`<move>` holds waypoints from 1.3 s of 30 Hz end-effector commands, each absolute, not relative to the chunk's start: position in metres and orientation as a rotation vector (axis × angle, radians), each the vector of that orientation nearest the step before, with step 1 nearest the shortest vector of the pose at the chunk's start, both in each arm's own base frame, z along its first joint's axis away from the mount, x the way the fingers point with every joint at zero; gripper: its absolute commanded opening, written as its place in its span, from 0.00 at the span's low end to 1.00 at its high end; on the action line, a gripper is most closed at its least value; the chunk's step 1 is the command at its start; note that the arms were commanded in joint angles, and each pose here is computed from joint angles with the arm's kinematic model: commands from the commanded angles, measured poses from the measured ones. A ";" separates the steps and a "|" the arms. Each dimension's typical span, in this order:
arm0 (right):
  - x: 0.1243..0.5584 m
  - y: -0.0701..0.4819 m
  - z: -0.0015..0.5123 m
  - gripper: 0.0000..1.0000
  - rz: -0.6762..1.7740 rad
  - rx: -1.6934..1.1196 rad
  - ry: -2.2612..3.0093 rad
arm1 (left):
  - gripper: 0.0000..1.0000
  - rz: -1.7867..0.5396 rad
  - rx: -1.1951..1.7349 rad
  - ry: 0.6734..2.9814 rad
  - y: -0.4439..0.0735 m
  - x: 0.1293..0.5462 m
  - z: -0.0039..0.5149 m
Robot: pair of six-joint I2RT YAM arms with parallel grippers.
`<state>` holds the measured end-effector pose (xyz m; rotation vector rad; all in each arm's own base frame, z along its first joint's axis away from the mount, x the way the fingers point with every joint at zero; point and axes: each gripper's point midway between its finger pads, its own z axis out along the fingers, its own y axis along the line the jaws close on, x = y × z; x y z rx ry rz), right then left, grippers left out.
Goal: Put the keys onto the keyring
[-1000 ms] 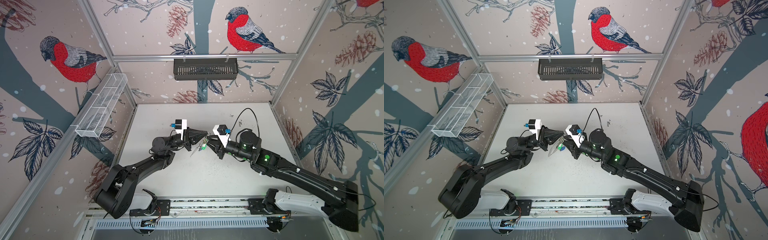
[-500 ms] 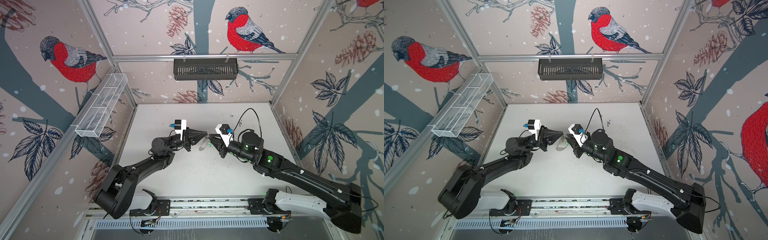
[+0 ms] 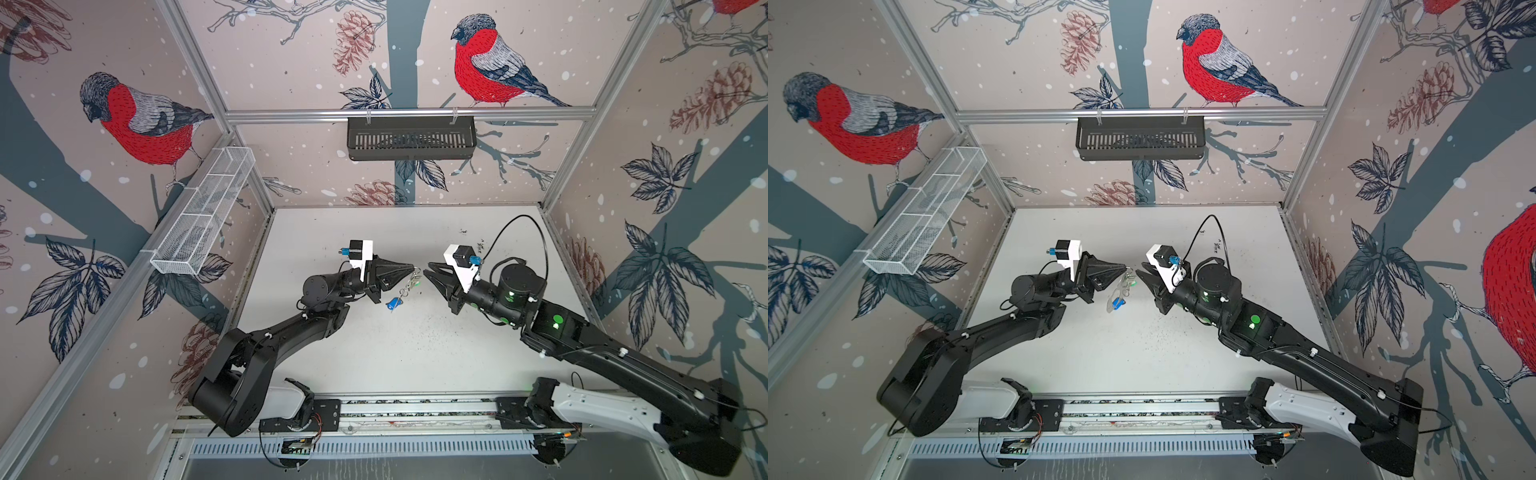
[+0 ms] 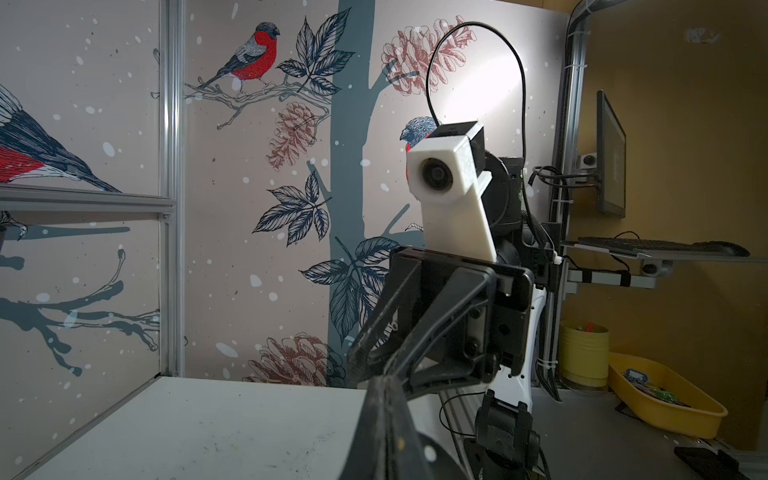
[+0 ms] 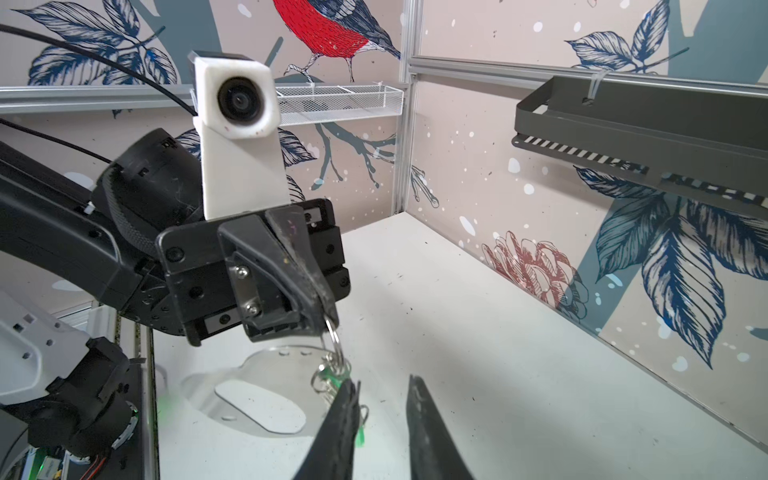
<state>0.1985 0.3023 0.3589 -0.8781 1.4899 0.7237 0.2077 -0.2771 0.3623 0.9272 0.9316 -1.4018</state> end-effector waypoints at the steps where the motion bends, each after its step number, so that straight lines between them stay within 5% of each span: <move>1: 0.191 0.311 0.367 0.27 0.777 -0.917 1.442 | 0.00 -1.392 0.941 0.883 -0.274 0.202 0.370; 19: 0.194 0.319 0.372 0.23 0.795 -0.913 1.424 | 0.00 -1.436 0.983 0.884 -0.277 0.197 0.367; 39: 0.200 0.316 0.371 0.00 0.774 -0.882 1.443 | 0.04 -1.461 0.988 0.898 -0.280 0.201 0.363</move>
